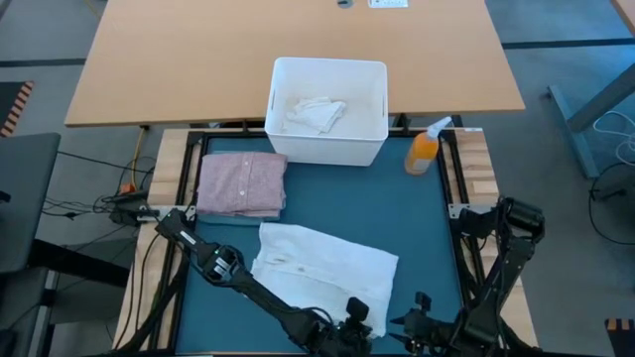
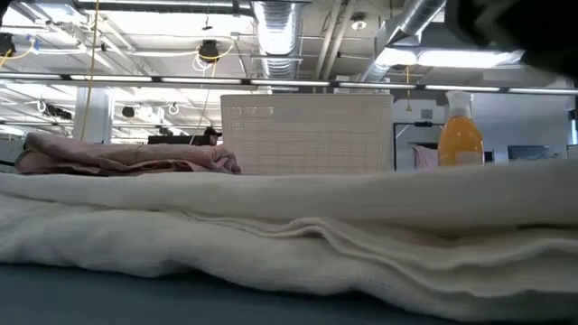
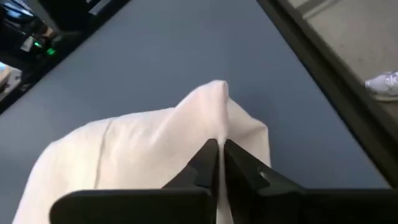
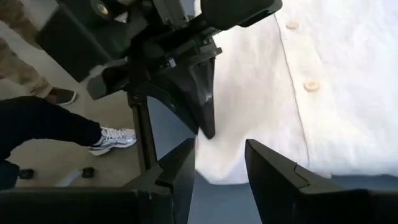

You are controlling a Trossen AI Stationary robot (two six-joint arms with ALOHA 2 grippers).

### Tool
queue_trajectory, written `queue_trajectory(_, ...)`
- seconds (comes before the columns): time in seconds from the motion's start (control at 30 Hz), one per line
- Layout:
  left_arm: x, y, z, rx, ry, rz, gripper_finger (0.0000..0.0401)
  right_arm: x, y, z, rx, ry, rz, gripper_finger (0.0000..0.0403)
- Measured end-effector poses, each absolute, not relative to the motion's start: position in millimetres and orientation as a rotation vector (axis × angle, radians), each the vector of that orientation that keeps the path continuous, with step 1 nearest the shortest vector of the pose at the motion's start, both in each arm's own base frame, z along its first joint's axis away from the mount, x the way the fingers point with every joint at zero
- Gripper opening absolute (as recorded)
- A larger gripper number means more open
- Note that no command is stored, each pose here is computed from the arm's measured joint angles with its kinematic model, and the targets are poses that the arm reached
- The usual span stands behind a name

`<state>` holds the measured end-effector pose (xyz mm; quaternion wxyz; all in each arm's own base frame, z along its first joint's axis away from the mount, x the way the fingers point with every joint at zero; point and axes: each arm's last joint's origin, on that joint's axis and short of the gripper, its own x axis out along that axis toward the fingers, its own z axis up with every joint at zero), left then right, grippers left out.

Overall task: Fold Laundry from Bin
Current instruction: Fold the white shirt

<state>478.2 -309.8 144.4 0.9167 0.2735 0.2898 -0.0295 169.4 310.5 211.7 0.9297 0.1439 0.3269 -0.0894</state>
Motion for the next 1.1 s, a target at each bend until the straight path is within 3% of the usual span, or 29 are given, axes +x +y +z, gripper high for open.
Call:
queue_trajectory(0.37, 456, -346, 191, 0.464, 0.453, 0.034, 0.0000, 170, 322, 218, 0.155, 0.576, -0.074, 0.0166)
queue_trajectory(0.63, 443, -358, 185, 0.315, 0.490, 0.033, 0.0000, 152, 316, 186, 0.128, 0.490, -0.081, 0.0166)
queue_trajectory(0.93, 445, -363, 163, 0.088, 0.567, -0.188, 0.0002, 130, 328, 176, 0.252, 0.507, 0.043, 0.0166)
queue_trajectory(1.1, 452, -362, 156, 0.020, 0.555, -0.344, 0.0040, 124, 331, 173, 0.169, 0.588, 0.132, 0.0166)
